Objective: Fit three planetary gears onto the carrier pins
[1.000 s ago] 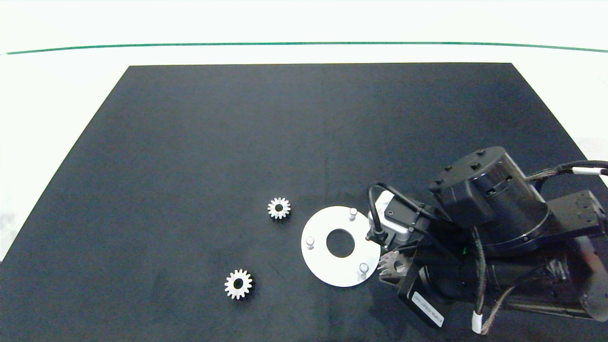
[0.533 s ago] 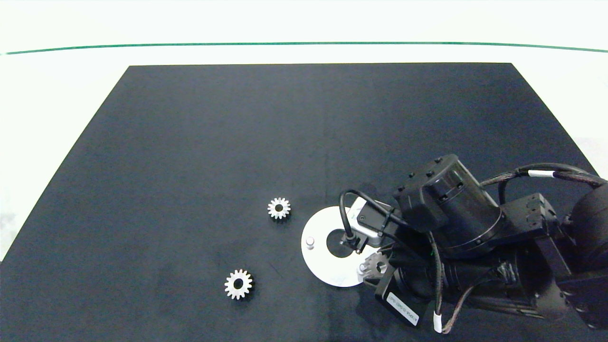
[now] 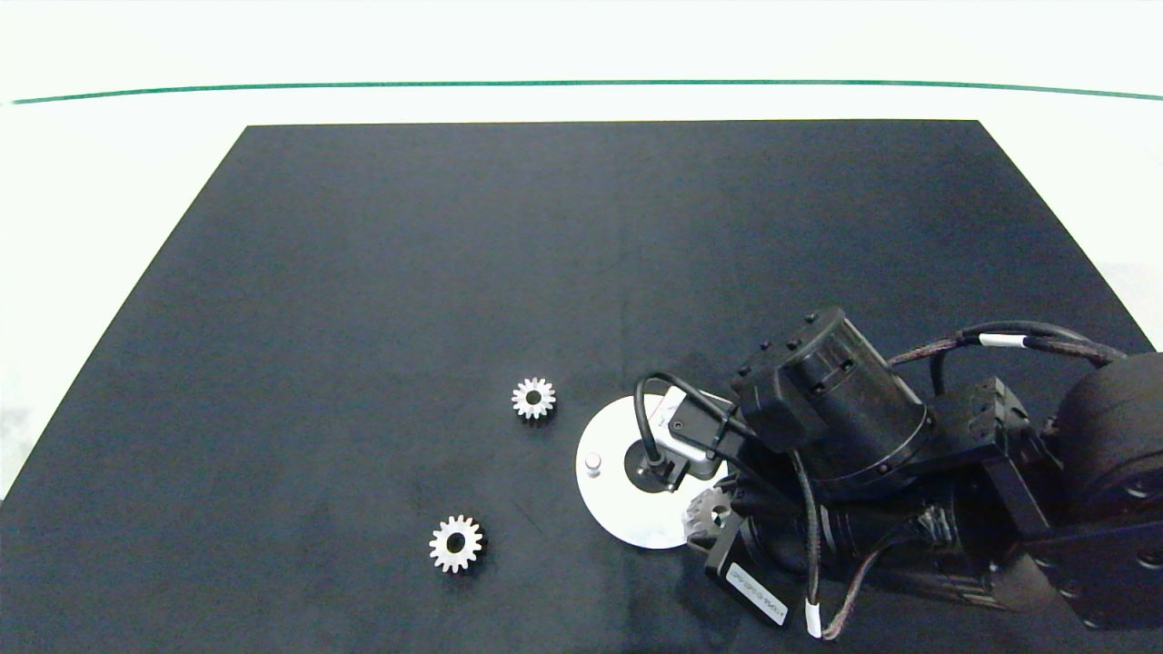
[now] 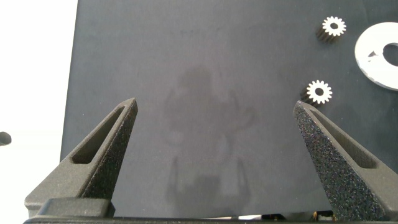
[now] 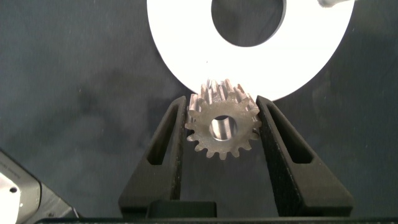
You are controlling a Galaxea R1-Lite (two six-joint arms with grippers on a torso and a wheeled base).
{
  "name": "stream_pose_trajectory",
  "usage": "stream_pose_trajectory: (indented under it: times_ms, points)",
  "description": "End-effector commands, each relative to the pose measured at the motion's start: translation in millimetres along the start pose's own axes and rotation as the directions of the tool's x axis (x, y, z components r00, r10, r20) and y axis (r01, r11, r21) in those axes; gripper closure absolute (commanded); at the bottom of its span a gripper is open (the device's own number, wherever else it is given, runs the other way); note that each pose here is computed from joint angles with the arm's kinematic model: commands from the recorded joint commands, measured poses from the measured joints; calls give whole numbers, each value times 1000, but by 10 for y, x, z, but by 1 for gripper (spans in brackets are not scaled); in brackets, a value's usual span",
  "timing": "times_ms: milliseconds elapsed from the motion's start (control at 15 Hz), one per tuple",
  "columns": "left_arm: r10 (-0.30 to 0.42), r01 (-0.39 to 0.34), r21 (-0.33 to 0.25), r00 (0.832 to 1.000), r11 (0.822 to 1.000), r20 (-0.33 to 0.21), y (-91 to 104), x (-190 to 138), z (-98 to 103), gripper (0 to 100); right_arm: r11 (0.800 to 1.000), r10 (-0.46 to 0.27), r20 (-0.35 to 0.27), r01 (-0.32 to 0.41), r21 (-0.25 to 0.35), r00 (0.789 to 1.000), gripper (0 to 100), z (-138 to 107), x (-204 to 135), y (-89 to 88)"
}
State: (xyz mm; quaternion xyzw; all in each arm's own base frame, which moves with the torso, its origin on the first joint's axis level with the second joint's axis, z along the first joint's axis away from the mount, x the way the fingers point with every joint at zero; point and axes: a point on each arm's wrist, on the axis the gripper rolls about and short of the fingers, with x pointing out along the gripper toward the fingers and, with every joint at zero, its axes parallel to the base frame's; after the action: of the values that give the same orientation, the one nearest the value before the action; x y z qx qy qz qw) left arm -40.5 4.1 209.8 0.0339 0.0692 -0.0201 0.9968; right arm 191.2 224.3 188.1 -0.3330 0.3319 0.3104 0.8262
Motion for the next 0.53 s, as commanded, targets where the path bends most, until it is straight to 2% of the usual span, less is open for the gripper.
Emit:
stream_pose_trajectory:
  times_ms: [67, 333, 533]
  points:
    - [1, -1, 0, 1000, 1000, 0, 0, -7, -4, 0, 1000, -1, 0, 1, -1, 1000, 90, 30, 35, 6]
    - [1, -1, 0, 1000, 1000, -3, 0, -1, -1, 0, 1000, -7, 26, 6, 7, 1000, 90, 95, -3, -19]
    - [1, -1, 0, 1000, 1000, 2, 0, -10, -5, 0, 1000, -4, 15, 4, 5, 1000, 90, 79, 16, -10]
